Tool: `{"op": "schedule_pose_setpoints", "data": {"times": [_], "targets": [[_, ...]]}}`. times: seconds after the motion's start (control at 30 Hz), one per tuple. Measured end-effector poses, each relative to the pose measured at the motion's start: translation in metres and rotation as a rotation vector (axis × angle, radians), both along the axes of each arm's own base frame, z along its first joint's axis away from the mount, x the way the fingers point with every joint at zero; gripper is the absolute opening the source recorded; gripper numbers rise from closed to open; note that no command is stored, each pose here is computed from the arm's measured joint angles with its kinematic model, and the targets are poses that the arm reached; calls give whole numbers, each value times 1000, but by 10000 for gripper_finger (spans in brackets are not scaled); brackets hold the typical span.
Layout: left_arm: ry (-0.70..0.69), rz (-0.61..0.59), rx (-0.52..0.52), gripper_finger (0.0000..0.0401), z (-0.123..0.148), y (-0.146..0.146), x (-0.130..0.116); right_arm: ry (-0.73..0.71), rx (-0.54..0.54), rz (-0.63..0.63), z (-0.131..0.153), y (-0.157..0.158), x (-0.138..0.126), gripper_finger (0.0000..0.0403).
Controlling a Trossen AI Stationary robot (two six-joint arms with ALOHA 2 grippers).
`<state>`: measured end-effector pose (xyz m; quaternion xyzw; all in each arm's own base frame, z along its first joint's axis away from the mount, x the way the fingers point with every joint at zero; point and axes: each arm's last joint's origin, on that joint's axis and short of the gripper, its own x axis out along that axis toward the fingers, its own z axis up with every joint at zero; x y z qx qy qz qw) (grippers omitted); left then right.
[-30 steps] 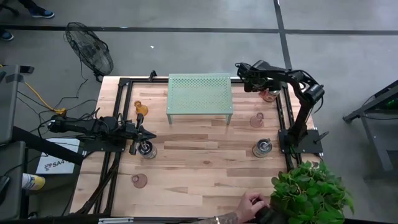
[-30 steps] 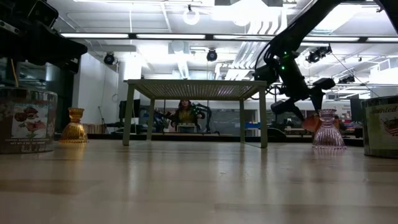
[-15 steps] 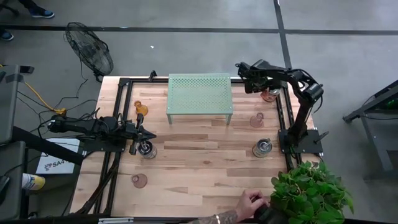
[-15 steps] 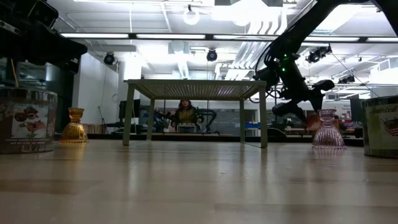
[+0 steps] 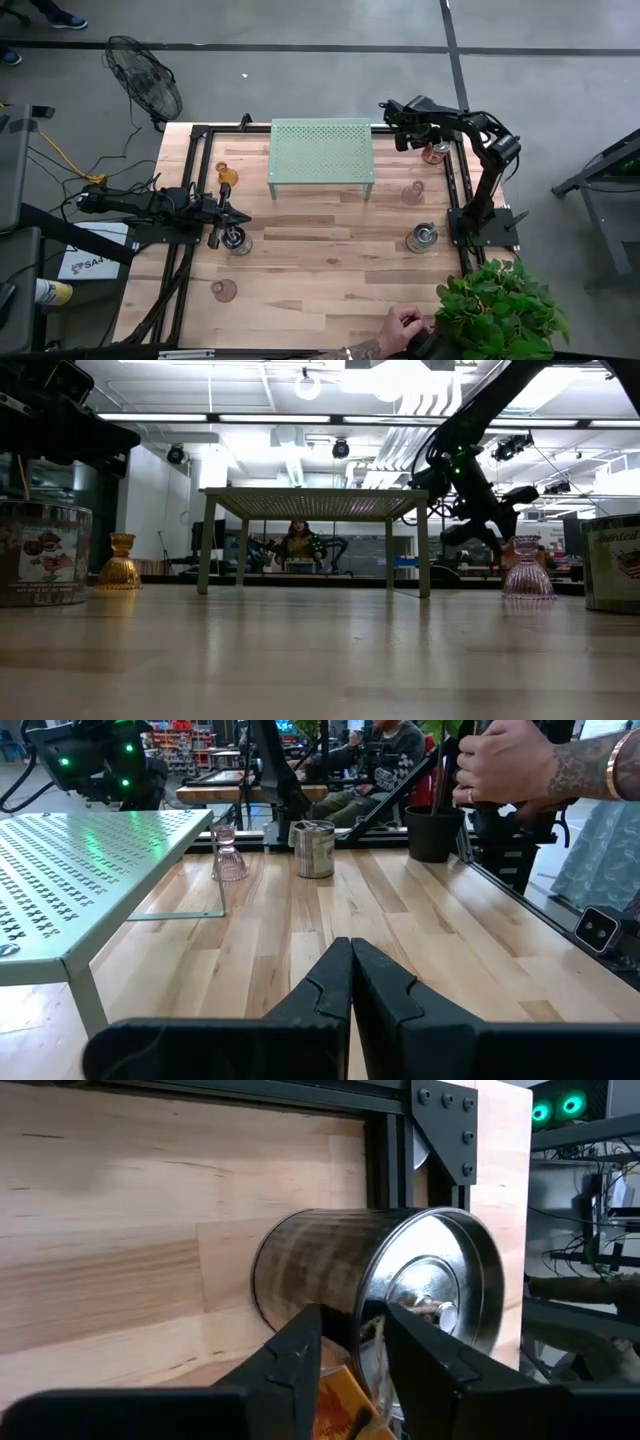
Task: Pick & Place candle stick holders
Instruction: Put the top silver scented candle on the shelf
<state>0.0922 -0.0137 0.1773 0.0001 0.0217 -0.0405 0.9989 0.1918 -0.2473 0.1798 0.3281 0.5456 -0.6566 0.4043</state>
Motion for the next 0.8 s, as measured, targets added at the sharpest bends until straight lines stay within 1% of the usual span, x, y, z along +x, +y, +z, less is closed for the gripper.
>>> {"op": "schedule_pose_setpoints", "data": {"times": [0.17,0.67,0.8], "targets": [[0,1,0,1,0,0,0,1,0,7,0,1,2,81],[1,4,0,1,0,0,0,1,-1,14,-1,2,3,77],[0,4,0,1,0,0,0,2,0,14,-1,2,3,67]]}}
